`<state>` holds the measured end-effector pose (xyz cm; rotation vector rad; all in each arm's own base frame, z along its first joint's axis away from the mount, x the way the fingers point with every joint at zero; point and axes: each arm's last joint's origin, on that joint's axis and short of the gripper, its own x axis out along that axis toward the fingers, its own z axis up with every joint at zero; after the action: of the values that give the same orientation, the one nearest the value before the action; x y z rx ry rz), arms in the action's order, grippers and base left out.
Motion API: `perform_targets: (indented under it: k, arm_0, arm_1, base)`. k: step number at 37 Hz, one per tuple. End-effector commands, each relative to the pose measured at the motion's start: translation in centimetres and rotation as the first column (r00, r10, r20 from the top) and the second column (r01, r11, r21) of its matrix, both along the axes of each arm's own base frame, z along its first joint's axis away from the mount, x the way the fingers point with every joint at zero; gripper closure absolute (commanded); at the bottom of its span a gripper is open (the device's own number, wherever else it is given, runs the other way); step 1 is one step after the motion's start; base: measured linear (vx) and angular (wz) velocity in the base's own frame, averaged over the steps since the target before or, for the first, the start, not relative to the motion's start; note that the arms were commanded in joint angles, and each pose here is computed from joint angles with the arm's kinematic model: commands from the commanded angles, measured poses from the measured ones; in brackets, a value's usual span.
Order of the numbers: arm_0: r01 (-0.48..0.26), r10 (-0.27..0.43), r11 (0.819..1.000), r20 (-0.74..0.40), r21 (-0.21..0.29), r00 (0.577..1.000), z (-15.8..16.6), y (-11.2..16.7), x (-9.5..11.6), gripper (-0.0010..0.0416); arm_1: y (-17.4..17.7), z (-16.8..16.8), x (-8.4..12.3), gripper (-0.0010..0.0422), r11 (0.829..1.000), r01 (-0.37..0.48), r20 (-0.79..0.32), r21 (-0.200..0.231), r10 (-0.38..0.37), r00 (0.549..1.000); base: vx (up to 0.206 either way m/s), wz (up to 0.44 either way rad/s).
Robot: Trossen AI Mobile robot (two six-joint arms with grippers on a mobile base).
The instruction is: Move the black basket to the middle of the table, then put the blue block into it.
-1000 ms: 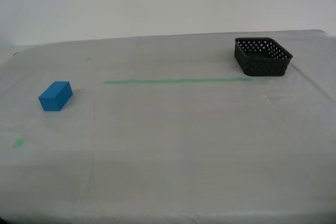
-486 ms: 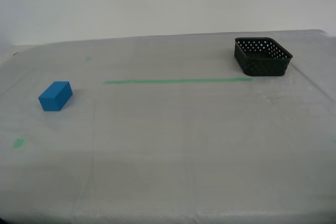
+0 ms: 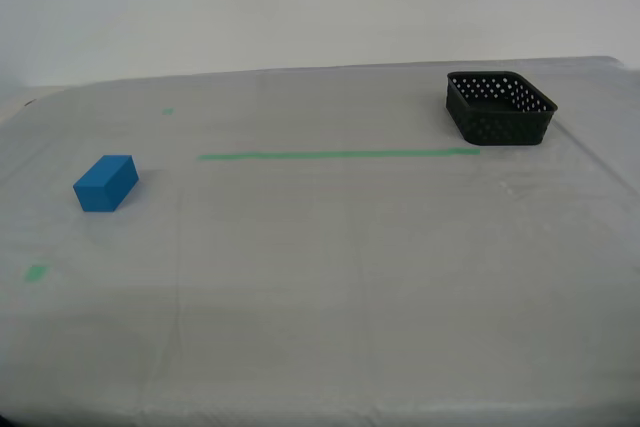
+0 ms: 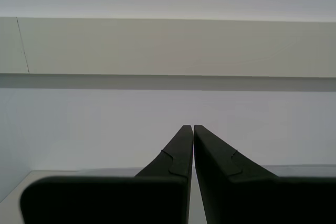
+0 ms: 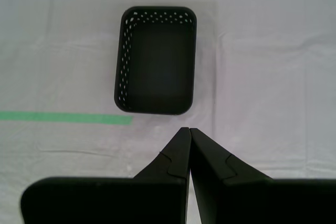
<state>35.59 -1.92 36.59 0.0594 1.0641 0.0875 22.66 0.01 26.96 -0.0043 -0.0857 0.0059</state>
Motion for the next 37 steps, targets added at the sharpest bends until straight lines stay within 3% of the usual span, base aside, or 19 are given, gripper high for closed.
perform_targets:
  k: [1, 8, 14, 22, 28, 37]
  arm_0:
    - [-0.005, 0.005, 1.000, 0.009, 0.004, 1.000, 0.56, 0.03, -0.13, 0.0406]
    - [-0.024, 0.024, 0.999, 0.000, 0.036, 1.000, 0.46, 0.14, -0.21, 0.0406]
    - [0.000, 0.000, 1.000, 0.010, -0.031, 1.000, 0.52, -0.07, -0.10, 0.0406]
    - [-0.005, 0.006, 0.999, 0.011, -0.051, 1.000, 0.48, -0.10, -0.06, 0.0397]
    - [-0.009, 0.010, 0.998, 0.019, -0.065, 1.000, 0.51, -0.15, 0.01, 0.0348]
    - [-0.013, 0.016, 0.997, 0.038, -0.070, 0.999, 0.61, -0.16, 0.17, 0.0238]
  arm_1:
    - [-0.01, 0.06, -0.01, 0.0412, 1.000, 0.000, 0.005, 0.001, 0.000, 1.000]
    - [-0.01, 0.06, -0.01, 0.0412, 1.000, 0.000, 0.005, 0.001, 0.000, 1.000]
    - [-0.01, 0.06, -0.01, 0.0412, 1.000, 0.000, 0.005, 0.001, 0.000, 1.000]
    - [-0.01, 0.06, -0.01, 0.0412, 1.000, 0.000, 0.005, 0.001, 0.000, 1.000]
    - [-0.01, 0.06, -0.01, 0.0412, 1.000, 0.000, 0.005, 0.001, 0.000, 1.000]
    - [0.00, 0.06, -0.01, 0.0412, 1.000, 0.000, 0.005, 0.001, 0.000, 1.000]
  base:
    - [0.000, 0.000]
    - [0.000, 0.000]
    - [0.000, 0.000]
    - [0.000, 0.000]
    - [0.000, 0.000]
    - [0.000, 0.000]
